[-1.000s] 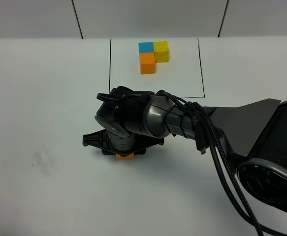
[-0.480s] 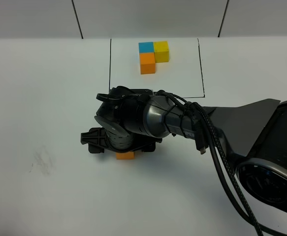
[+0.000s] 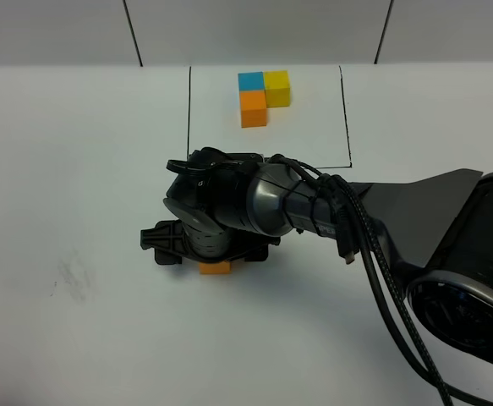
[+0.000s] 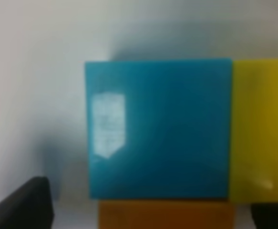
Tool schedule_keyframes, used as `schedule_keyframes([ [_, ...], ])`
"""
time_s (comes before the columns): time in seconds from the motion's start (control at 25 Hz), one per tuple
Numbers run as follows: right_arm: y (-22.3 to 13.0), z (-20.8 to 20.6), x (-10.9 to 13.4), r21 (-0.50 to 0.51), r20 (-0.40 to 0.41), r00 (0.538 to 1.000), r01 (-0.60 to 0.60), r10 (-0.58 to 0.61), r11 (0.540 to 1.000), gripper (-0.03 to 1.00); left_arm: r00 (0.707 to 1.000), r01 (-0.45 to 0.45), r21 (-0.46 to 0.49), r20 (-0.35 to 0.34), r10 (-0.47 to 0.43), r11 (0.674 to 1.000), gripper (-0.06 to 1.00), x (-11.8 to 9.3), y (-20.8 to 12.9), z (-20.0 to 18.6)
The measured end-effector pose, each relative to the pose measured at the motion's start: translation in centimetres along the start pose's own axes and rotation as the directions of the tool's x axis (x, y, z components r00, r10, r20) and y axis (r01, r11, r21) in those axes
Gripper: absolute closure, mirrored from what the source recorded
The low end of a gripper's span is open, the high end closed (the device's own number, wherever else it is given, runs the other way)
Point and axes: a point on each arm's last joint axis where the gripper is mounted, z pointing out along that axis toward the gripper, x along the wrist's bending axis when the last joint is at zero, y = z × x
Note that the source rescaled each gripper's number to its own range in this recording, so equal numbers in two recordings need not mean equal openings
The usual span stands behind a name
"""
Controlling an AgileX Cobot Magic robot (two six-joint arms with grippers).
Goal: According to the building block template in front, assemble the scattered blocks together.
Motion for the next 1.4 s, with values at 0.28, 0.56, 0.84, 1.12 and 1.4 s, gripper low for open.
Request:
schedule_keyframes([
  [0.28, 0.4, -3.2, -0.3, -0.003, 0.002, 1.000, -0.017, 0.017, 1.000, 0.00, 1.000, 0.000, 0.000, 0.000, 0.000, 1.000, 0.94, 0.0, 0.0, 0.0],
  [0.56, 0.9, -7.5, -0.3, -0.051, -0.045, 0.999, -0.020, 0.018, 0.999, 0.00, 1.000, 0.000, 0.000, 0.000, 0.000, 1.000, 0.94, 0.0, 0.0, 0.0],
  [0.84, 0.6, -8.6, -0.4, -0.039, -0.032, 0.999, -0.017, 0.016, 0.999, 0.24, 1.000, 0.000, 0.000, 0.000, 0.000, 1.000, 0.94, 0.0, 0.0, 0.0],
  [1.12, 0.4, -8.6, -0.7, -0.024, -0.006, 1.000, -0.019, 0.019, 1.000, 0.91, 1.000, 0.000, 0.000, 0.000, 0.000, 1.000, 0.94, 0.0, 0.0, 0.0],
  [1.4, -0.2, -8.7, -1.2, 0.045, 0.057, 0.998, -0.036, 0.034, 0.998, 0.97, 1.000, 0.000, 0.000, 0.000, 0.000, 1.000, 0.94, 0.0, 0.0, 0.0],
])
